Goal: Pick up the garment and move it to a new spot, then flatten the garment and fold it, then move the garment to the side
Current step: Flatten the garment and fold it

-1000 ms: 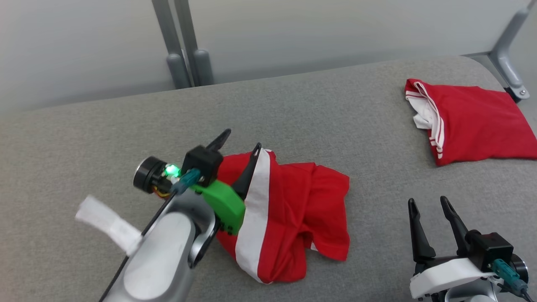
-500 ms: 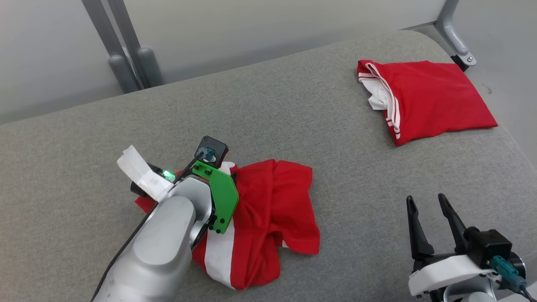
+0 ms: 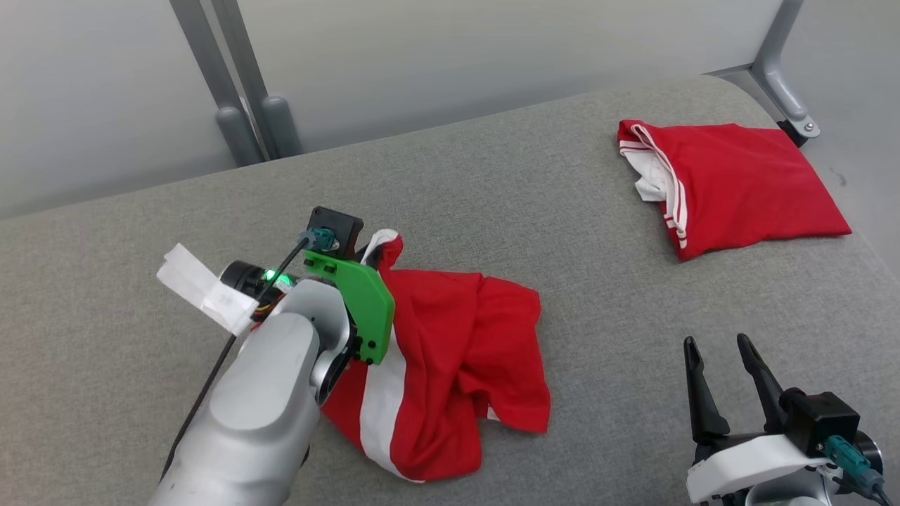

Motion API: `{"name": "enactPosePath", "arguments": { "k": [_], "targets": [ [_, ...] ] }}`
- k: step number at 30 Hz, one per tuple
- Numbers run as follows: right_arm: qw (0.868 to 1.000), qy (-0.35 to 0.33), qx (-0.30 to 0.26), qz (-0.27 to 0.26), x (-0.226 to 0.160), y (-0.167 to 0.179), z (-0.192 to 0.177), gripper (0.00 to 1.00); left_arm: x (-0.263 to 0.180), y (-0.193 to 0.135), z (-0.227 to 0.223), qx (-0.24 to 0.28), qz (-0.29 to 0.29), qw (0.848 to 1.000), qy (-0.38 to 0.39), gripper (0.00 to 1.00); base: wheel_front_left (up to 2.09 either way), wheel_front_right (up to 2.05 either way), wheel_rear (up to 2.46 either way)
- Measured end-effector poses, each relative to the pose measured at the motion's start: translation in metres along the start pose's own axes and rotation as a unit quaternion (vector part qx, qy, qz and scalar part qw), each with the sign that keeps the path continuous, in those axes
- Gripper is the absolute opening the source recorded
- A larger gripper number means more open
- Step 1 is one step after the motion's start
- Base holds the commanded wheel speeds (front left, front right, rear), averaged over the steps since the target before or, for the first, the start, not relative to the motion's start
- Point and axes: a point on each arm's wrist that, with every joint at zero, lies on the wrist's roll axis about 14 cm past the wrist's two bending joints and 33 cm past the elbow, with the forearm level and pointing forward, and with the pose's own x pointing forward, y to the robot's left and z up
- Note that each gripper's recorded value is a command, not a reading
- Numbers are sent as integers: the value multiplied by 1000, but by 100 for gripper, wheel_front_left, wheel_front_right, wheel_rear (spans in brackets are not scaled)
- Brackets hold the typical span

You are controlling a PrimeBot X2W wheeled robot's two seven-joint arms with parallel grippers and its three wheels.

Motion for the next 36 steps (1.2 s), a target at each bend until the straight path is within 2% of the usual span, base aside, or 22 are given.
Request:
{"name": "enactPosePath", "arguments": {
  "k": [6, 15, 22, 27, 34, 36],
  "targets": [
    [1000, -4, 1, 6, -1, 4, 2, 100, -9, 5, 77, -13, 13, 993, -118, 0, 0, 0, 0],
    [1000, -6, 3, -7, -7, -4, 3, 100, -32, 3, 176, -39, 14, 961, -274, 0, 0, 0, 0],
    [1000, -5, 7, -17, -11, -9, 3, 100, -46, -26, 210, -94, -25, 935, -341, 0, 0, 0, 0],
    [1000, -3, 14, -22, -13, -11, 2, 100, -46, -44, 223, -121, -39, 924, -362, 0, 0, 0, 0],
    [999, 4, 18, -29, -13, -14, -2, 100, -47, -53, 240, -214, -56, 895, -388, 0, 0, 0, 0],
    [999, 4, 18, -31, -13, -15, -3, 100, -47, -53, 245, -223, -55, 890, -394, 0, 0, 0, 0]
  ]
}}
